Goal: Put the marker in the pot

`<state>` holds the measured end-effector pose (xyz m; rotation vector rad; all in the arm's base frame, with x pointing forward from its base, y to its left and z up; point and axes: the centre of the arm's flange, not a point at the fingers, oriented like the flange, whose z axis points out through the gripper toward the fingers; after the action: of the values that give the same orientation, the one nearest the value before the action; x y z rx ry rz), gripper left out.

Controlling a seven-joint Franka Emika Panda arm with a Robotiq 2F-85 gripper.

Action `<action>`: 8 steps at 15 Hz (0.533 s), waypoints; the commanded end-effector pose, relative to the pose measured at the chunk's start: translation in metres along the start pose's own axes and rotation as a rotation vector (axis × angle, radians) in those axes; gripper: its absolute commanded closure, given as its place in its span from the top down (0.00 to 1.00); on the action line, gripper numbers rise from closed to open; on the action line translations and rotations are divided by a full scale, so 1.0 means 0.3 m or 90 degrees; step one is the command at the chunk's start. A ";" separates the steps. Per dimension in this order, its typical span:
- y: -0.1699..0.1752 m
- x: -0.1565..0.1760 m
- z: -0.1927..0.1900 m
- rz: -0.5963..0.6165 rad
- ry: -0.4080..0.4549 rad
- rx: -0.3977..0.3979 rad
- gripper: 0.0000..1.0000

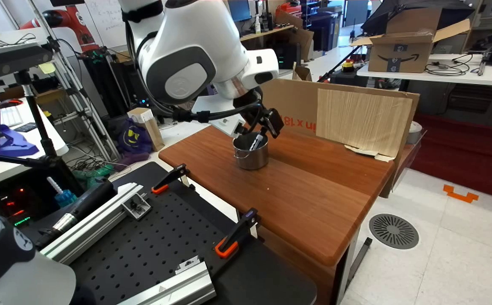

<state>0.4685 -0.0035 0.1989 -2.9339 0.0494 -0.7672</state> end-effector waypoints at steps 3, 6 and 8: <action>-0.012 0.007 -0.069 -0.012 -0.016 0.016 1.00; -0.038 0.010 -0.026 -0.011 -0.011 0.016 1.00; -0.038 0.006 -0.038 -0.013 -0.014 0.016 1.00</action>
<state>0.4645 0.0065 0.2110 -2.9226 0.0074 -0.7331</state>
